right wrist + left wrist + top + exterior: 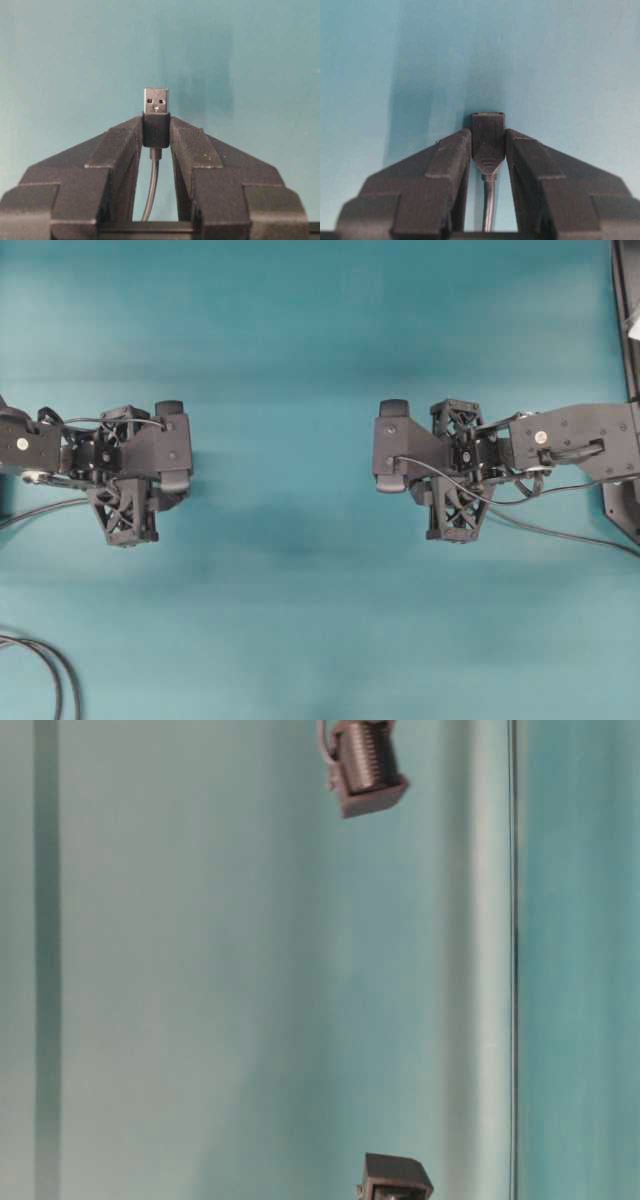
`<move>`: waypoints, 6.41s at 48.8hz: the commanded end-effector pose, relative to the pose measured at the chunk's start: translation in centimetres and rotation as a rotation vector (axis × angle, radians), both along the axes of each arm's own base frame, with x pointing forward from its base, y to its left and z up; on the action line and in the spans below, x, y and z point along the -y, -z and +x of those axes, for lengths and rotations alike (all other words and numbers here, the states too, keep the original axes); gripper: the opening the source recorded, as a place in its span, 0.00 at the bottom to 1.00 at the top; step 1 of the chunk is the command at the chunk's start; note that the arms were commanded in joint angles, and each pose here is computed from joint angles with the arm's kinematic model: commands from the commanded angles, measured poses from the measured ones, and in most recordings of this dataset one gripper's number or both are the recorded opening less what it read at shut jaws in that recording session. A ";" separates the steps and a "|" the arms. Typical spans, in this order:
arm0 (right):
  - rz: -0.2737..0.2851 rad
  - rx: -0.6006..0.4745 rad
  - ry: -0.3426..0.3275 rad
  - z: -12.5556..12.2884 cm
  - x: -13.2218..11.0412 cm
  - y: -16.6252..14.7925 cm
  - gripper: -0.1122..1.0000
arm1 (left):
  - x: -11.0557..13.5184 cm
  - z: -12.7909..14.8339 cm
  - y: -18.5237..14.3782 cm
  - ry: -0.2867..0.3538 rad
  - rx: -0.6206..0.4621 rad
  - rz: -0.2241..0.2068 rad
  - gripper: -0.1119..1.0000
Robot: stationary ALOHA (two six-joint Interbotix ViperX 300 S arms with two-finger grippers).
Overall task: Insert the USB using both arms.
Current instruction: 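Tighten both grippers on the connectors and settle the grasps, then lift both connectors and rotate them to face each other midair, then align the USB-A plug tip with the socket opening, then push the right gripper's plug into the left gripper's socket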
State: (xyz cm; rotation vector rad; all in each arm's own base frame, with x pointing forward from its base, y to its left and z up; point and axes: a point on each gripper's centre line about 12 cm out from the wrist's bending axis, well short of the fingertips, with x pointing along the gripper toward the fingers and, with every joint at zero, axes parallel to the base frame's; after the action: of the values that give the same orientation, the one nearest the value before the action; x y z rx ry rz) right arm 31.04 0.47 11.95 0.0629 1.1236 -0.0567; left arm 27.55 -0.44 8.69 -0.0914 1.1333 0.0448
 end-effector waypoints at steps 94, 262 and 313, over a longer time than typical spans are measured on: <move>-0.878 0.211 -0.364 -1.1 2.7 -10.7 0.29 | -8.9 1.0 -11.6 -0.165 0.212 -1.007 0.30; -1.357 0.337 -0.636 5.7 -1.4 -11.2 0.29 | -11.9 13.6 -11.4 0.125 0.258 -1.416 0.30; -1.344 0.348 -0.669 6.2 -2.0 -11.1 0.29 | -12.3 14.1 -11.5 0.129 0.268 -1.407 0.30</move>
State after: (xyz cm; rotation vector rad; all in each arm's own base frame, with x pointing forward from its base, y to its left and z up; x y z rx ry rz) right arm 36.64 2.13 21.77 -1.4412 0.5736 -0.1693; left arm 41.33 11.59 18.83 -1.2641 0.7503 -0.8487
